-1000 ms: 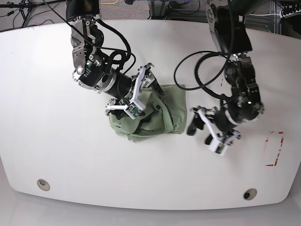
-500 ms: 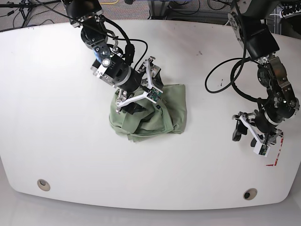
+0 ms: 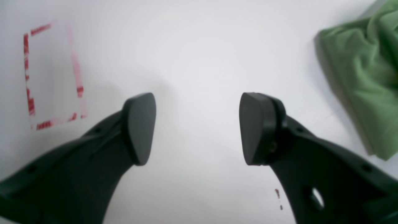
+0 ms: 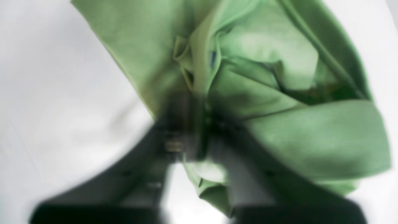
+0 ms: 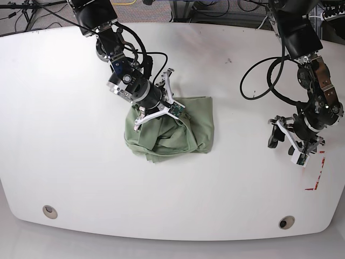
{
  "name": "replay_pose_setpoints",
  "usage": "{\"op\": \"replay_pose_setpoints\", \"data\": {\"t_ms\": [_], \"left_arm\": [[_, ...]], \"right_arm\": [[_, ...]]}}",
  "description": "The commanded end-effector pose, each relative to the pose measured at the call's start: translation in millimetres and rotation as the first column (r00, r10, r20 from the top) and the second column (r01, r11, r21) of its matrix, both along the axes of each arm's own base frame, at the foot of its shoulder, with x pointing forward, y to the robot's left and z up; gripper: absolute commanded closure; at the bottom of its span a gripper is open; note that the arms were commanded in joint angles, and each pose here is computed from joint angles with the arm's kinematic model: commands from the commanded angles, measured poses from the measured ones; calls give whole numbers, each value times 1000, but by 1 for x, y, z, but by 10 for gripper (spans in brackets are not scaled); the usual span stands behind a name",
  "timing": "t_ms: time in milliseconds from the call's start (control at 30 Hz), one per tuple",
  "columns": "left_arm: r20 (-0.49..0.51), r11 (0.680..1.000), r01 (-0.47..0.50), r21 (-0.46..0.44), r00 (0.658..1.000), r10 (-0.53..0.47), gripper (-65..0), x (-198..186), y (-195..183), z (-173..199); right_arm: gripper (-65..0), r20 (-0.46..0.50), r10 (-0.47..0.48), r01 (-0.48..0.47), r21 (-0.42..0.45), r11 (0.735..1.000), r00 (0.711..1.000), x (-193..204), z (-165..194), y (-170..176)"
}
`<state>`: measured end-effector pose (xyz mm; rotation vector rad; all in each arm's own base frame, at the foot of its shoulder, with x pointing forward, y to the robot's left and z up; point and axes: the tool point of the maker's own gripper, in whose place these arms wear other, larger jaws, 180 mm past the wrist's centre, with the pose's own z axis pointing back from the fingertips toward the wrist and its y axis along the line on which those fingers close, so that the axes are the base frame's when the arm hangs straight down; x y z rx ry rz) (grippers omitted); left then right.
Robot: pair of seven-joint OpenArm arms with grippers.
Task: Fold the T-shirt properly
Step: 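Fold the strip in half with the right gripper, left gripper releasing, then drag the bundled shirt with the right gripper toward the left gripper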
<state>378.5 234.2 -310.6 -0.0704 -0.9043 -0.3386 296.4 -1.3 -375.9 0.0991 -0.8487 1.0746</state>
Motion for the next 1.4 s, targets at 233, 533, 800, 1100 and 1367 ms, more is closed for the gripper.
{"op": "replay_pose_setpoints", "data": {"t_ms": [233,533,800,1100,1367], "left_arm": [[32,1000,2,7,999,-2,-399,3,3,9],[4,1000,8,9,1000,-8,-399,-6,1,-1],[-26,1000,11,6,1000,-10,-399,-15,-1,-13],[-39,1000,11,6,999,-10,-399,-20,-1,-17],[-38,1000,12,4,999,-11,-399,-20,-1,-17]], "right_arm": [[-5,126,-8,-6,109,994,992,15,59,32],[-5,179,-33,-4,202,979,983,26,103,63],[-6,167,-40,-11,292,956,985,27,119,93],[-6,84,80,-100,268,958,993,2,90,136],[-84,29,156,-158,236,959,987,-18,67,156]]}}
